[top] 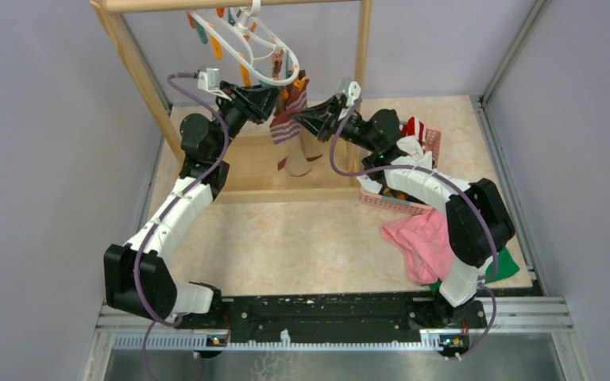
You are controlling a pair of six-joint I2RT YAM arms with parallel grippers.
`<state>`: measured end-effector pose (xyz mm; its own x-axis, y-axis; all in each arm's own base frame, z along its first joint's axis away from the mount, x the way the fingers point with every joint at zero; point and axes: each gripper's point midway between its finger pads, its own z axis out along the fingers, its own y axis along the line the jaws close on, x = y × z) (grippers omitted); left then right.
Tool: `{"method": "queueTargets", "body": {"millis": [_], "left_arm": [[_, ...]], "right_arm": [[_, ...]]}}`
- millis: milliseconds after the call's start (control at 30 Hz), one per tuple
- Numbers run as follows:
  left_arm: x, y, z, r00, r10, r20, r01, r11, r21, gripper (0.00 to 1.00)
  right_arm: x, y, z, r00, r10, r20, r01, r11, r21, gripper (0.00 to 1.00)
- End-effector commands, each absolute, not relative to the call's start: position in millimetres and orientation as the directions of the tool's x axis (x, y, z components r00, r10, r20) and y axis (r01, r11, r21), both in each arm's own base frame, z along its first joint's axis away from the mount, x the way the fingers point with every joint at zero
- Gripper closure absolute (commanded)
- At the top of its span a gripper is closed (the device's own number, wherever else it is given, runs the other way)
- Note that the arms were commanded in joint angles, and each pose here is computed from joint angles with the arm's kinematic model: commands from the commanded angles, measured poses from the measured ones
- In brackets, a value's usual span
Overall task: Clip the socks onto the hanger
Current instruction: Open the clamp at the hanger.
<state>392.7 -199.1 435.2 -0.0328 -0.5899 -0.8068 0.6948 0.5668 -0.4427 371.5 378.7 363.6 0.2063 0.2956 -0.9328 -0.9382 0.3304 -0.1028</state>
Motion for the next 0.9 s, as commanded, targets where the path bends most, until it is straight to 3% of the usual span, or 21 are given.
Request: {"method": "queueTargets", "body": {"millis": [0, 867], "left_arm": [[375.8, -199.2, 460.7, 0.042, -0.59, -0.807, 0.751, 0.551, -0.364, 0.81], [367.1, -200.2, 462.5, 0.049, -0.59, -0.806, 0.772, 0.535, -0.344, 0.83]], "right_arm": [[360.5, 373.2, 417.8, 0.243, 0.372, -0.896, -0.945, 0.299, -0.132, 1.0], [386.2, 388.9, 391.4, 0.103, 0.312, -0.945, -0.955, 0.295, -0.007, 1.0]]}}
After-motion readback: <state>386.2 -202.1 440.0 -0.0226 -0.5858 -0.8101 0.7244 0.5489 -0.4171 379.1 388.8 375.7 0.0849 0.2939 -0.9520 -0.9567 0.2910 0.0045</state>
